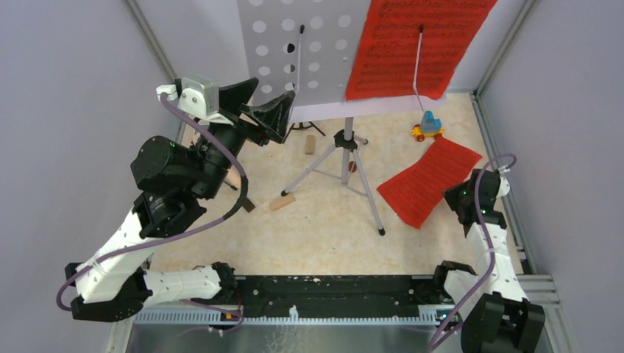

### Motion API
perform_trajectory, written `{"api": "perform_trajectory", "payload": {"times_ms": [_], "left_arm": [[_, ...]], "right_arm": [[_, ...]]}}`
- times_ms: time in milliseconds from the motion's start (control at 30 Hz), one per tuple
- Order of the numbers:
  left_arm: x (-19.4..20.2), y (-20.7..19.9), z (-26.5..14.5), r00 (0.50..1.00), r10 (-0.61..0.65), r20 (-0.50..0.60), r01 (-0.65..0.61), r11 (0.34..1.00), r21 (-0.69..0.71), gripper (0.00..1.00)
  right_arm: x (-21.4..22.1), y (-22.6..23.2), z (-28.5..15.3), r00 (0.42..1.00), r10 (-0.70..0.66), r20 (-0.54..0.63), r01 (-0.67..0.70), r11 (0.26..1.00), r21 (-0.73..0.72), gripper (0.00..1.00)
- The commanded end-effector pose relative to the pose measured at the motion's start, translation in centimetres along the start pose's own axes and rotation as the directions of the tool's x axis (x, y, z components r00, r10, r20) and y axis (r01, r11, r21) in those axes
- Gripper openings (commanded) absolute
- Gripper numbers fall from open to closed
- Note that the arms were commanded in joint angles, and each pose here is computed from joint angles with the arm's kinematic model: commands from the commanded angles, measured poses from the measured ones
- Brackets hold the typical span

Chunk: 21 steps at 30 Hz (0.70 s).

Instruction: Pack up the instrument practice props

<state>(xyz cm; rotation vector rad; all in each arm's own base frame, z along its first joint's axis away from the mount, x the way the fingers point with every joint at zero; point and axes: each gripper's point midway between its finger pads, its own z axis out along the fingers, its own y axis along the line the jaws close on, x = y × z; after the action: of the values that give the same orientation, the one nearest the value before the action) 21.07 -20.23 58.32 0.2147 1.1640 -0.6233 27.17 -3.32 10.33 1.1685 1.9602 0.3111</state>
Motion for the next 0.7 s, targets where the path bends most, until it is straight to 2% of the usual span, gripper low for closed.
{"api": "perform_trajectory", "payload": {"times_ms": [0,133,167,400,467,600,667], "left_arm": [[0.4,0.2,-0.1,1.0,0.006,-0.013,-0.006,1.0,-0.008,0.83],[0.3,0.6,-0.4,1.0,0.013,-0.016,-0.013,1.0,-0.021,0.93],[0.1,0.8,-0.6,1.0,0.014,-0.014,-0.014,0.999,-0.029,0.98],[-1.6,1.2,-0.9,0.998,0.054,-0.03,-0.054,0.998,-0.026,0.98],[-2.0,0.2,-0.7,0.997,0.066,-0.041,-0.065,0.998,0.027,0.98],[-3.2,-2.5,-0.2,0.993,0.074,-0.093,-0.057,0.984,0.166,0.98],[-2.7,-4.1,0.3,0.989,0.087,-0.123,-0.056,0.97,0.235,0.98]], "right_arm": [[-1.7,-0.2,0.2,0.994,0.084,0.07,-0.086,0.996,0.024,0.0],[-3.2,-1.0,-0.5,0.985,0.079,0.15,-0.091,0.993,0.075,0.0],[-3.7,-0.9,-0.9,0.983,0.073,0.168,-0.086,0.994,0.074,0.06],[-6.0,-1.3,-3.0,0.973,-0.014,0.231,-0.022,0.988,0.153,0.46],[-6.7,-0.8,-4.0,0.967,-0.032,0.251,-0.005,0.989,0.147,0.53],[-9.1,1.5,-6.9,0.946,-0.071,0.317,0.044,0.995,0.091,0.55],[-10.3,4.8,-8.9,0.934,-0.093,0.344,0.11,0.993,-0.032,0.54]]}}
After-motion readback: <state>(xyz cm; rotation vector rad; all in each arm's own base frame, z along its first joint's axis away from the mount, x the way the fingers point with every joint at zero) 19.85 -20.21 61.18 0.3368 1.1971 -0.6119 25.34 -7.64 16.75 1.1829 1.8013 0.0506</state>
